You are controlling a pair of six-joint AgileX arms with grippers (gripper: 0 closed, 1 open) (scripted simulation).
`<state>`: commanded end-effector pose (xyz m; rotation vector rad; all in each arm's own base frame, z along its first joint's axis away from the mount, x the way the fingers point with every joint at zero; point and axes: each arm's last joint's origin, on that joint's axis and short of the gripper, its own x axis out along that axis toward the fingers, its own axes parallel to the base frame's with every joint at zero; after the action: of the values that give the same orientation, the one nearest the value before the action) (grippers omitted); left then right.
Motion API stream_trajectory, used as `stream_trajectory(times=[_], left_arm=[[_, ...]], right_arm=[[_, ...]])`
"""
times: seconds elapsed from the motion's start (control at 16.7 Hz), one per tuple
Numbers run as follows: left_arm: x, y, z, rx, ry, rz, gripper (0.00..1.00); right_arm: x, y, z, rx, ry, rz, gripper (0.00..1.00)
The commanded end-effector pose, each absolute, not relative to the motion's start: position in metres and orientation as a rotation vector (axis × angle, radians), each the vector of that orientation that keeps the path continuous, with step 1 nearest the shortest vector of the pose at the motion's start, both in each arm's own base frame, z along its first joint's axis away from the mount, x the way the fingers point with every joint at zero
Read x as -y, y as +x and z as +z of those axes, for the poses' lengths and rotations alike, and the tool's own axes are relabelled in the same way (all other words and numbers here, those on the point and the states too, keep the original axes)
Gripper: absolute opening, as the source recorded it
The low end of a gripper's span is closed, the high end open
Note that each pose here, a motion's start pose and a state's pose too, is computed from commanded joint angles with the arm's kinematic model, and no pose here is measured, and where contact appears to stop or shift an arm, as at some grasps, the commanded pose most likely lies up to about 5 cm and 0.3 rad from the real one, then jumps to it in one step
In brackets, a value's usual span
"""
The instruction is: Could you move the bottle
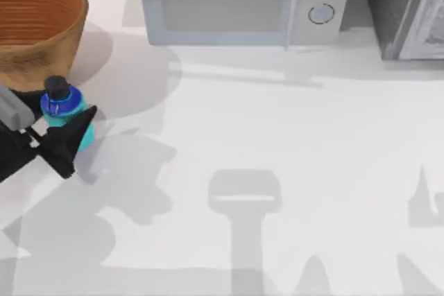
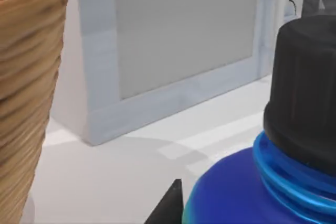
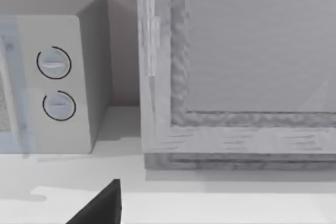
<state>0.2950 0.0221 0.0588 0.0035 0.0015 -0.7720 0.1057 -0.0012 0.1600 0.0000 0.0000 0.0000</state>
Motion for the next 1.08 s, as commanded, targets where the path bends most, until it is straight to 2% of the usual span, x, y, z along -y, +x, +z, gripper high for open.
stream_trajectory(times=[0.36,0.84,1.08], left_arm=[[-0.023,0.294,0.058,-0.005,0.003,-0.773,0.00],[0.012,0.329,0.030,-0.004,0.002,-0.772,0.00],[0.016,0.332,0.028,-0.001,0.004,-0.772,0.00]], right_arm=[[0.001,0.106,0.160,0.000,0.000,0.000,1.00],[0.001,0.106,0.160,0.000,0.000,0.000,1.00],[0.001,0.106,0.160,0.000,0.000,0.000,1.00]])
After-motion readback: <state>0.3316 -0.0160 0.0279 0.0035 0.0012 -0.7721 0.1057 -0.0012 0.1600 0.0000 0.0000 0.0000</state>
